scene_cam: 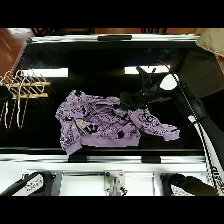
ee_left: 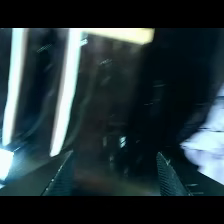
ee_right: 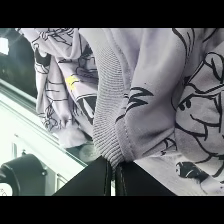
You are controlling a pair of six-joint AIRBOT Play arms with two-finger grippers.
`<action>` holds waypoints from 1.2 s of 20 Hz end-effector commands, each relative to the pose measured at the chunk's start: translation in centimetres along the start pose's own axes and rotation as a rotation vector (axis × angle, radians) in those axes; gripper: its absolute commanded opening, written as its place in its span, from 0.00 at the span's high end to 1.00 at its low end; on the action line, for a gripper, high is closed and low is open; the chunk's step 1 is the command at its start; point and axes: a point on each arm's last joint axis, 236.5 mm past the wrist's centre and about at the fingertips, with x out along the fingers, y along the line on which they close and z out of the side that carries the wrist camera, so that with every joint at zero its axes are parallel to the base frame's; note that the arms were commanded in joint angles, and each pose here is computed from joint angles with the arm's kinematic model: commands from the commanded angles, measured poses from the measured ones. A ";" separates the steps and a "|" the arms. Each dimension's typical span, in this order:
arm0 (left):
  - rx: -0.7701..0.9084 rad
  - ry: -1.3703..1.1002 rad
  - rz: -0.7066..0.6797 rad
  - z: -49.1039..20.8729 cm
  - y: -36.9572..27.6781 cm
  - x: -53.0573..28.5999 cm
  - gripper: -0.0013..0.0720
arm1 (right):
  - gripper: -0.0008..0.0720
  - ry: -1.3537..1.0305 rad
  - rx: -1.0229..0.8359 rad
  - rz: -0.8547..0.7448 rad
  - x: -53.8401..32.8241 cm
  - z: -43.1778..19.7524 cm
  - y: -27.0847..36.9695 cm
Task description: Fold the shirts.
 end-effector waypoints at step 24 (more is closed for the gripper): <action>0.189 0.364 0.164 -9.2 7.3 17.2 0.18 | 0.88 -0.018 -0.011 -0.083 -0.3 0.3 -1.8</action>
